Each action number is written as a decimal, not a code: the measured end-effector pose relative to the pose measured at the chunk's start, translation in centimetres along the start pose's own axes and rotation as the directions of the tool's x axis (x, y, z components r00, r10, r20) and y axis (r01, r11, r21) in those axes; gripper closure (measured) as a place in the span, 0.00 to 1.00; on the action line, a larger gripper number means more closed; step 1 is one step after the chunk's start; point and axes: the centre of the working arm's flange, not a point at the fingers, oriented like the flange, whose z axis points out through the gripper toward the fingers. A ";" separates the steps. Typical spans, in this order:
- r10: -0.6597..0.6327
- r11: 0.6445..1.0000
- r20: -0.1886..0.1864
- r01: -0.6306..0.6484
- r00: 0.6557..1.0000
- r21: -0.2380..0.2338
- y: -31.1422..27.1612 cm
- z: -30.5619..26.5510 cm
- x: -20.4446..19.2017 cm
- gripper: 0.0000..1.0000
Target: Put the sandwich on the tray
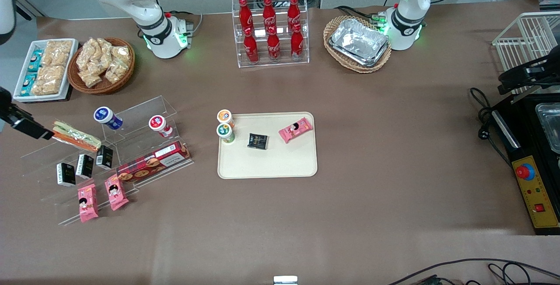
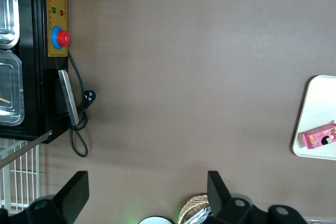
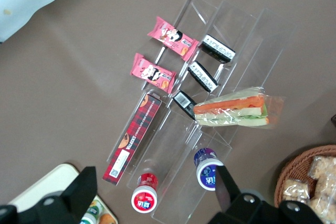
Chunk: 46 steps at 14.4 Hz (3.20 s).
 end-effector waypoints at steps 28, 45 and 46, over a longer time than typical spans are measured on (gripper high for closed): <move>0.943 0.254 -0.162 -0.943 0.290 -0.213 8.5 17.4 7.9 0.00; 0.983 0.055 -0.164 -0.985 0.081 -0.161 10.6 20.5 4.0 0.00; 0.983 0.058 -0.163 -0.986 0.084 -0.159 10.4 20.4 3.9 0.00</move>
